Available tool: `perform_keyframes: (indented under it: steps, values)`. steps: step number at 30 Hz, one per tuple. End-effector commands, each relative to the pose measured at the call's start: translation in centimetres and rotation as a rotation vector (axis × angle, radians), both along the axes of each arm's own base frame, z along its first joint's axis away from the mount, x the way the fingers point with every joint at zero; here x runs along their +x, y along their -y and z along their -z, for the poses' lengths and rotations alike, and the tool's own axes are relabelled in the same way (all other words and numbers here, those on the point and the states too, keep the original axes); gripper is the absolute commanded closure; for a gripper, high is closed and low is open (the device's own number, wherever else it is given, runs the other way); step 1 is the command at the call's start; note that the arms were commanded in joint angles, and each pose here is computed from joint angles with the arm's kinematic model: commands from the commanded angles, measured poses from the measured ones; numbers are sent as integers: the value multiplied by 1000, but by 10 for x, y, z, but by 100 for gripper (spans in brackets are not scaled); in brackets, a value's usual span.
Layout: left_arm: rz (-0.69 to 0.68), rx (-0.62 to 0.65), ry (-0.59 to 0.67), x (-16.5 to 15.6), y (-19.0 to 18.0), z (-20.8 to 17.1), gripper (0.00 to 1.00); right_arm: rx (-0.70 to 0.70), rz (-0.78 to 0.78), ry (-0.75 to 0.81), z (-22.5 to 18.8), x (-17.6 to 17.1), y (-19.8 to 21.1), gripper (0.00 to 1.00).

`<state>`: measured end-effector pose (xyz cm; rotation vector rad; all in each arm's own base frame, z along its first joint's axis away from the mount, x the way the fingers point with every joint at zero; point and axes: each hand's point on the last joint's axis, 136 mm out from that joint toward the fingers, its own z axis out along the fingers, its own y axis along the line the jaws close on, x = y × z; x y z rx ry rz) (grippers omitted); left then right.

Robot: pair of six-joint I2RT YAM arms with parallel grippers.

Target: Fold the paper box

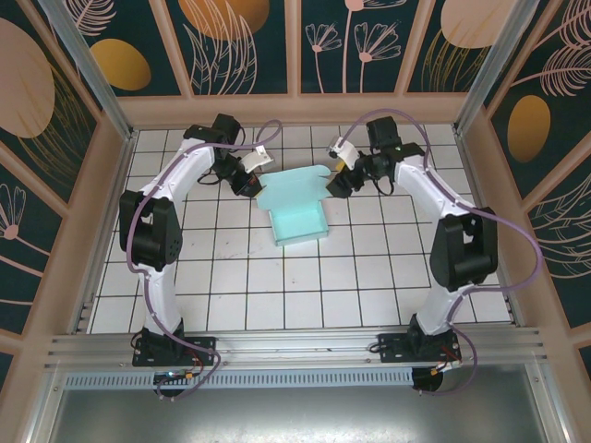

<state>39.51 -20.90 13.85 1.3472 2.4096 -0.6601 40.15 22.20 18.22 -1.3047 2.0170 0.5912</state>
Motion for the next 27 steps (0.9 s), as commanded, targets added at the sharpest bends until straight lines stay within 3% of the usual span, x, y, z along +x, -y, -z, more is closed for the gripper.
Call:
perform_keyframes:
  steps: [1,4,10,16,21,27]
  values:
    - [35,-30,5,-10,3,-15,100,7,-85,-39,3,-5,-3,28]
    - [33,-27,3,-10,3,-14,100,-8,-94,-53,13,7,-8,31]
    - [24,-23,0,-9,3,-12,100,-11,-176,-154,25,11,-22,46]
    - [21,-25,-1,-7,3,-12,100,-37,-185,-214,37,10,-21,71]
    - [15,-25,-9,-5,4,-10,100,-33,-178,-224,38,10,-21,100]
    - [-11,-29,5,0,5,-12,100,-31,-144,-190,32,17,-23,100]
